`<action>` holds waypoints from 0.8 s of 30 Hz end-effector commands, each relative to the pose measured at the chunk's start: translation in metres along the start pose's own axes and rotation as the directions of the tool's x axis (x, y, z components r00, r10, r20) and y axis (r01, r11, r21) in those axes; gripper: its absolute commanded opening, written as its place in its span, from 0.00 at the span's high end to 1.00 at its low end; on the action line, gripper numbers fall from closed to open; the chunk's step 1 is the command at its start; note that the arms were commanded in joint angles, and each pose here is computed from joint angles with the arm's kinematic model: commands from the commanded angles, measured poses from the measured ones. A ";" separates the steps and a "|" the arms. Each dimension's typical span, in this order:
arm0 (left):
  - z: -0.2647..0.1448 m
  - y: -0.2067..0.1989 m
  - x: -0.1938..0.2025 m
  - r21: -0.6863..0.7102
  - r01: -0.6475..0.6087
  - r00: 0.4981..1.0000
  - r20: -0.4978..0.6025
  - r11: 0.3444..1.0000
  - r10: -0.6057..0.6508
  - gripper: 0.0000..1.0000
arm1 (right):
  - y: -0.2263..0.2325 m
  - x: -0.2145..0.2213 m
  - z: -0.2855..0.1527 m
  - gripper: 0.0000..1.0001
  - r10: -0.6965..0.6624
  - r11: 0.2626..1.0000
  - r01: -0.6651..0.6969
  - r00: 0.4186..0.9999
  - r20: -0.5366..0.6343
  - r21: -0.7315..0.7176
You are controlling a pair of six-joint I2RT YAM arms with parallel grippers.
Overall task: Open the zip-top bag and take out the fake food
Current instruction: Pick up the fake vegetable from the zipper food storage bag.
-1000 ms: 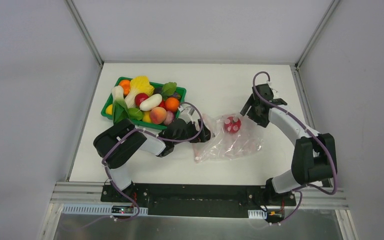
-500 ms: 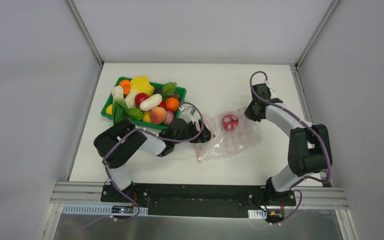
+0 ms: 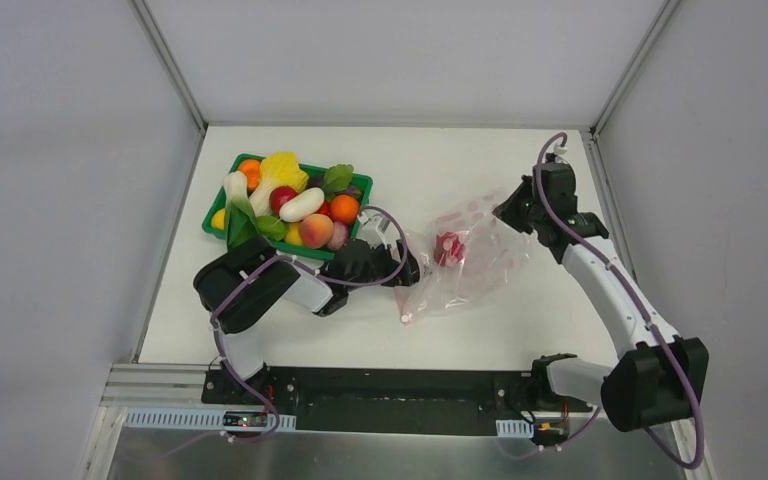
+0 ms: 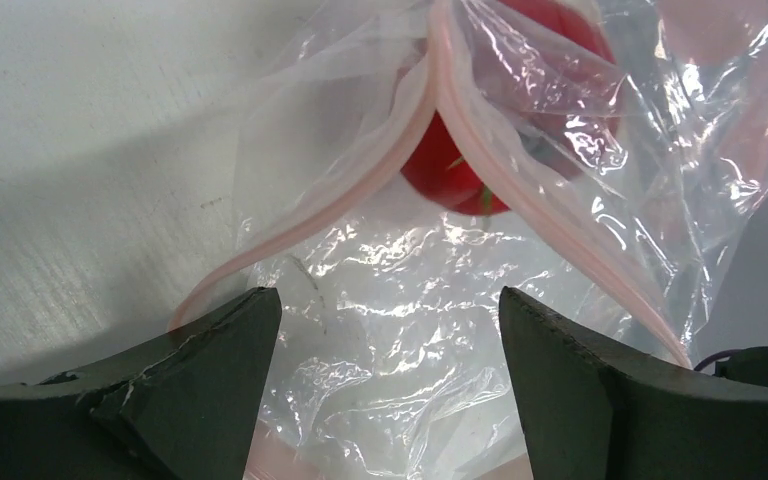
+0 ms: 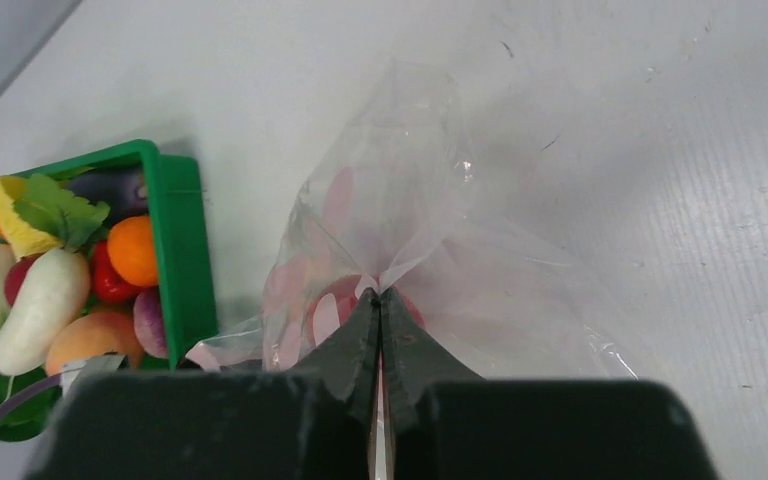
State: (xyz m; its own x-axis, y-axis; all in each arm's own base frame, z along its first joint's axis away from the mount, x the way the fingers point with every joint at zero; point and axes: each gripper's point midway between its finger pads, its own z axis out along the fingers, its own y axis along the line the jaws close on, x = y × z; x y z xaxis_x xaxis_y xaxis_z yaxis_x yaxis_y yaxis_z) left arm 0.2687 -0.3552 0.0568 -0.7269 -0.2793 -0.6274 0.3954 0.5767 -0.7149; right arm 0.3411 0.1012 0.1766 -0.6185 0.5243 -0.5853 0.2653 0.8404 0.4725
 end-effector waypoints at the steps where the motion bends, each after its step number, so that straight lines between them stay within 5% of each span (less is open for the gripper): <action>1: -0.001 -0.010 0.003 0.066 -0.003 1.000 0.018 0.998 0.002 0.16 | 0.005 0.010 -0.010 1.00 0.014 0.998 -0.016 0.999 -0.030 -0.065; 24: 0.006 -0.058 -0.031 0.171 0.000 0.991 0.134 0.985 -0.023 0.08 | 0.004 0.037 -0.022 1.00 0.066 0.992 -0.078 0.989 -0.130 -0.095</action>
State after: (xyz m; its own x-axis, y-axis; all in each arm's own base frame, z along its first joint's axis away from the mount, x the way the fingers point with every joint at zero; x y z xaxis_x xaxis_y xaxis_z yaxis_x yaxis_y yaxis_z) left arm 0.2598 -0.3697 0.0642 -0.7166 -0.2978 -0.6307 0.4278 0.5265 -0.7347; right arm 0.3042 0.1161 0.1423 -0.7049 0.5478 -0.4505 0.2824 0.7995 0.5302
